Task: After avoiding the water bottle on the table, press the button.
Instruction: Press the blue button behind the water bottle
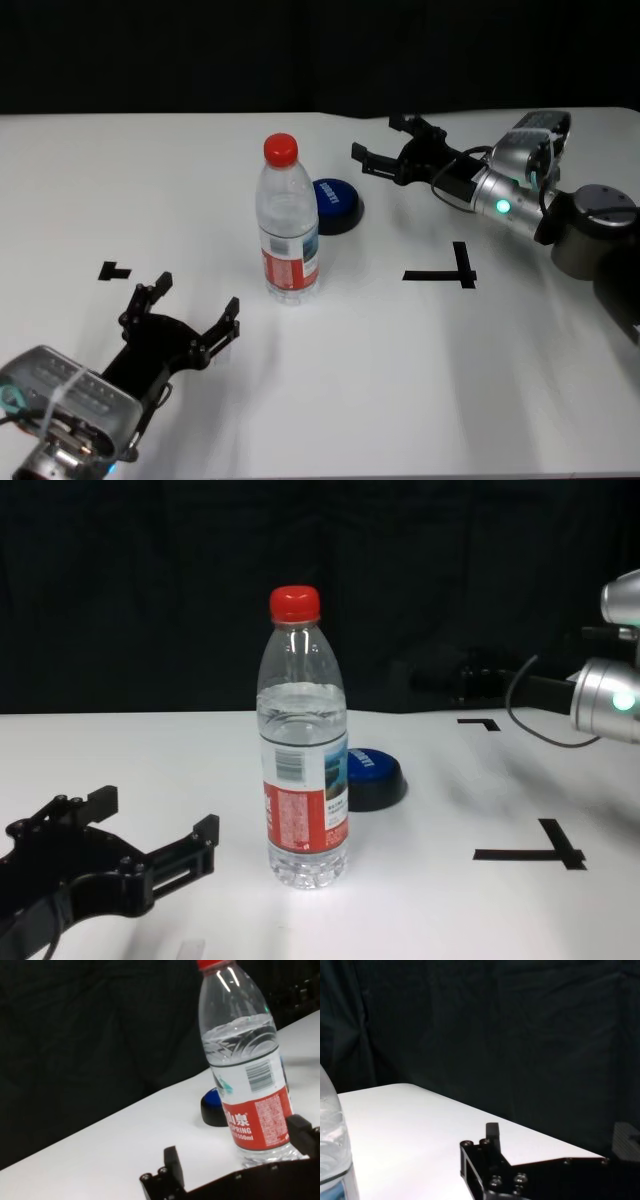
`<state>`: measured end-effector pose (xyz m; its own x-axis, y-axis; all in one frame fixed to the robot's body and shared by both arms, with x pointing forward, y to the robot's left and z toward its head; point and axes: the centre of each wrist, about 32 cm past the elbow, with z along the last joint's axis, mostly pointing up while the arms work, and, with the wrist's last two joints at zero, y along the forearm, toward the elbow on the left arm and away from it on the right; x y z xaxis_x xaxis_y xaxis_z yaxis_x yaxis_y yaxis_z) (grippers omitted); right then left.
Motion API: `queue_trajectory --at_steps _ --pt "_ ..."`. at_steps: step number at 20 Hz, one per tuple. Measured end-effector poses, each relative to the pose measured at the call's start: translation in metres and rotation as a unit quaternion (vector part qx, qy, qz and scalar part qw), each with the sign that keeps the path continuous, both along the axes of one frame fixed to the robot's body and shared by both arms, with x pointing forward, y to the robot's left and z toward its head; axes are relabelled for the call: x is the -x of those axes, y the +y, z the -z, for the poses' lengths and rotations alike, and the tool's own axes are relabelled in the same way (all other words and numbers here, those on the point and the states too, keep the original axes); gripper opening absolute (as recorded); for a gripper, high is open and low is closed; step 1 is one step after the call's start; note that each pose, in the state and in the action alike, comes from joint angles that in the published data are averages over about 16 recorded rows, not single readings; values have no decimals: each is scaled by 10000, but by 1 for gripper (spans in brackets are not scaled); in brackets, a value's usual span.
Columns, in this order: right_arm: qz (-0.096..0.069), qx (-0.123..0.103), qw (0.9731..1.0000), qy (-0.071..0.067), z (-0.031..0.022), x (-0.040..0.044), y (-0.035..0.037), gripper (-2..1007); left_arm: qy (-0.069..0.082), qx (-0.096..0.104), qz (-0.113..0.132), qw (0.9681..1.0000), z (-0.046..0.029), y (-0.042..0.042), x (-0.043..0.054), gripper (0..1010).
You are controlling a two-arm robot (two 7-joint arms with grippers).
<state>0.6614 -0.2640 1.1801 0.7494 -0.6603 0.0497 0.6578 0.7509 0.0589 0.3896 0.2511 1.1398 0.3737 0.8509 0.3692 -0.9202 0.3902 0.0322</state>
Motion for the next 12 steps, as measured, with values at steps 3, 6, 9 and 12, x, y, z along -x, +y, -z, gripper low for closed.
queue_trajectory --at_steps 3,6,9,12 --pt "-69 4 10000 42 47 -23 44 1003 0 0 0 10000 0 0 0 1003" --pt "-119 -1 9999 92 103 -43 79 1002 0 0 0 10000 0 0 0 1003" --pt "-159 -6 9998 150 166 -58 111 1002 0 0 0 10000 0 0 0 1003" --pt "-191 -1 9996 200 212 -58 139 1002 0 0 0 10000 0 0 0 1003"
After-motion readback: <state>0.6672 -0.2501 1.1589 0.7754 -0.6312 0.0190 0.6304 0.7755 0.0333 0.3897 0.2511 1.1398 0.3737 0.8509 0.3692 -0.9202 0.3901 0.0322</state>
